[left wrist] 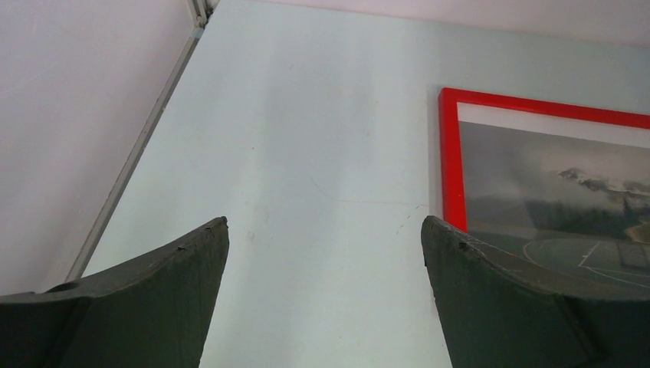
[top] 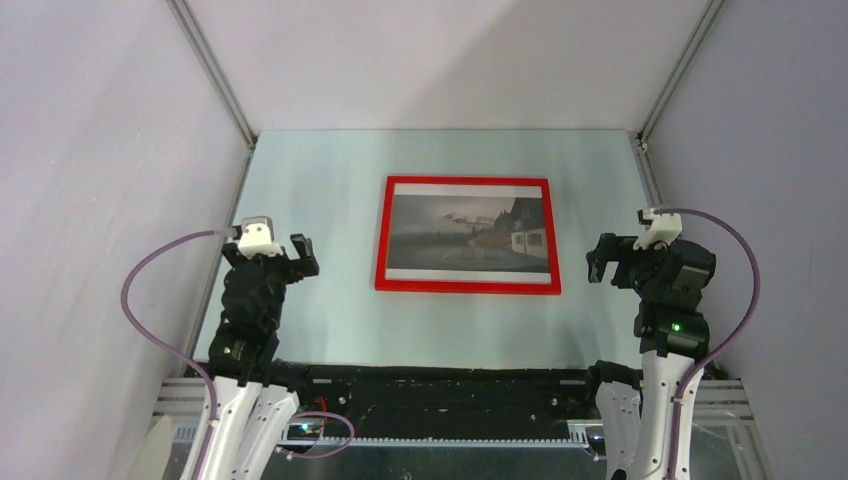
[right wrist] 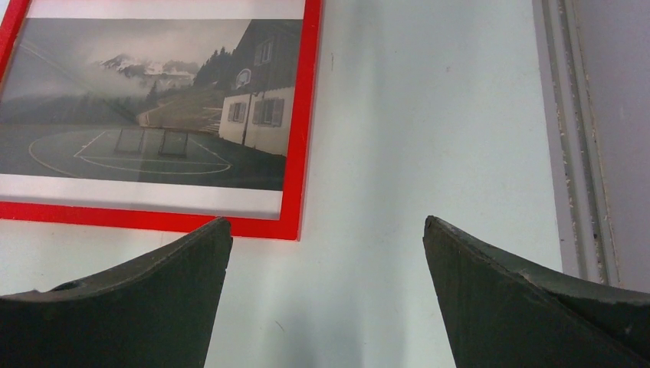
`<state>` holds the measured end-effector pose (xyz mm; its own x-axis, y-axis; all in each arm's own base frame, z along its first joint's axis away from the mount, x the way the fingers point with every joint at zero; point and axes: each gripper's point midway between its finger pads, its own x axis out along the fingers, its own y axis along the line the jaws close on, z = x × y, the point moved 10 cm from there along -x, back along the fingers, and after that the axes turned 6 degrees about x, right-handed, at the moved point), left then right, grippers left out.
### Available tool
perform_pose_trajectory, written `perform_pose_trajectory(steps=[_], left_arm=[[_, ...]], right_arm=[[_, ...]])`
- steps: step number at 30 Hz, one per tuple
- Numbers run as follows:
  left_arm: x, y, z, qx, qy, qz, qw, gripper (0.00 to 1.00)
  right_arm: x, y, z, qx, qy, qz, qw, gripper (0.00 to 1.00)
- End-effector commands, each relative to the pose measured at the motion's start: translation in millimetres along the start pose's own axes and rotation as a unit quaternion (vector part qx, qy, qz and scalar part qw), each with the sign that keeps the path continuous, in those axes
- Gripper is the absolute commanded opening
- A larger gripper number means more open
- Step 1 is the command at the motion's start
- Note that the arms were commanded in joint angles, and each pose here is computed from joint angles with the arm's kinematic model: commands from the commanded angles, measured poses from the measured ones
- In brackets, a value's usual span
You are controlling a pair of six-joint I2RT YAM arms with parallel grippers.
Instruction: Put the photo into the frame
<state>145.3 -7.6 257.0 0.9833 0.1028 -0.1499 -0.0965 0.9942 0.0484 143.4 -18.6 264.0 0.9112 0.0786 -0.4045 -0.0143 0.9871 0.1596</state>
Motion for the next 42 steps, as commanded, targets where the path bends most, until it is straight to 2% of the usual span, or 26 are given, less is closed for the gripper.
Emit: perform_pose_trajectory(steps=[1,6,8,13,42], left_arm=[[8.5,3.7,16.0,0.006,-0.018,0.026,0.999,1.0],[21.4,0.4,20.7,0.001,0.005,0.032,0.999,1.0],[23.5,-0.7,15.9,-0.007,0.003,0.032,0.999,1.0],[18.1,1.3,5.8,-0.015,-0.05,0.032,0.998,1.0],[17.9,4.6,-7.5,-0.003,-0.049,0.036,0.998,0.98]], right_arm=[[-1.1,0.6,1.4,-0.01,-0.009,0.008,1.0,1.0],[-2.7,-0.1,2.3,-0.012,-0.015,0.0,1.0,0.99],[-2.8,-0.4,1.8,-0.012,-0.016,-0.002,1.0,0.99],[-2.8,-0.6,1.8,-0.014,-0.017,-0.003,1.0,0.99],[-3.0,-0.7,-1.1,-0.015,-0.007,0.012,1.0,1.0]])
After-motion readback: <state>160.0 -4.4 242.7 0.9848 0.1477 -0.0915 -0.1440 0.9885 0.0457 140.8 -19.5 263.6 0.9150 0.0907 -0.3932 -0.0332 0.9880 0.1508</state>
